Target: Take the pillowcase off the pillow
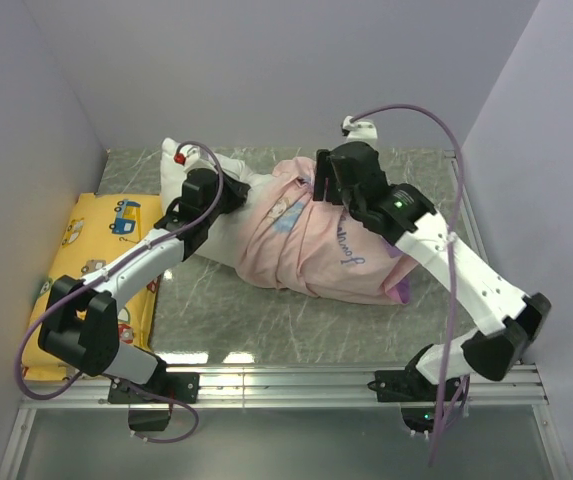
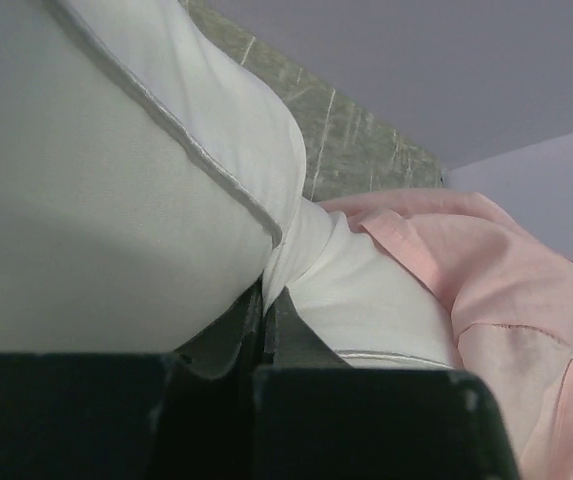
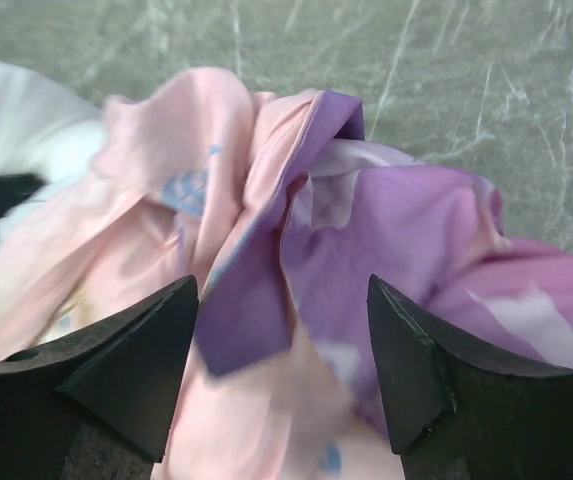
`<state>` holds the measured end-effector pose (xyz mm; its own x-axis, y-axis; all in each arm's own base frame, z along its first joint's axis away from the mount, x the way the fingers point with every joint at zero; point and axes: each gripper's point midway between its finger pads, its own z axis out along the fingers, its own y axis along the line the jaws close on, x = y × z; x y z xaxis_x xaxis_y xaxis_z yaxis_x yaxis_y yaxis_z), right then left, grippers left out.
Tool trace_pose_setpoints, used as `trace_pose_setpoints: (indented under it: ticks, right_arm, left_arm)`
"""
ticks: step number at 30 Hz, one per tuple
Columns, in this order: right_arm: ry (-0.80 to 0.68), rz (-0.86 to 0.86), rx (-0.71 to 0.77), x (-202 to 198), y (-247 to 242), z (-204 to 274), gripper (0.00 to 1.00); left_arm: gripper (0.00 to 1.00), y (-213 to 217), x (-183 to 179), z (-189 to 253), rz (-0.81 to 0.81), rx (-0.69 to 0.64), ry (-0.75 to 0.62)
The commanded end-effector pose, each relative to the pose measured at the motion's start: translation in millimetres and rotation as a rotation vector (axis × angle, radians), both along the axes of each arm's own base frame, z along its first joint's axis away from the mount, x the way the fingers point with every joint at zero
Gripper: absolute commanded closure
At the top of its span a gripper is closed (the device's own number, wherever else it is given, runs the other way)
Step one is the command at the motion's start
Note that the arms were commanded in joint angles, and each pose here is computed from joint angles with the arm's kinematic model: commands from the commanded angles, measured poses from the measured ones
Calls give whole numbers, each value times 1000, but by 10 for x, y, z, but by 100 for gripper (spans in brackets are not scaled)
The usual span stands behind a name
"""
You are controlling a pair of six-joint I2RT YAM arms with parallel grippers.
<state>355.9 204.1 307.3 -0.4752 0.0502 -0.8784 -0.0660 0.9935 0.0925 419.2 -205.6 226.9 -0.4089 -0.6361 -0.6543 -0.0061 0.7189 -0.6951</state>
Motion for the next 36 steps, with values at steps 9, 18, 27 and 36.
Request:
trace_pose_setpoints:
  ticks: [9,18,27,36]
  right_arm:
    - [-20,38,69,-451,-130,45,24]
    - [41,65,54,-567,-45,-396,24]
    - [100,47,0,-491,14,-799,26]
    - [118,11,-44,-437,-26,-953,56]
  left_arm:
    - [100,148,-141,-739,9,120,213]
    - [100,108,-111,-734,0,111,218]
    - [100,98,-87,-684,0,110,213]
    - [100,162,-57,-636,8,120,209]
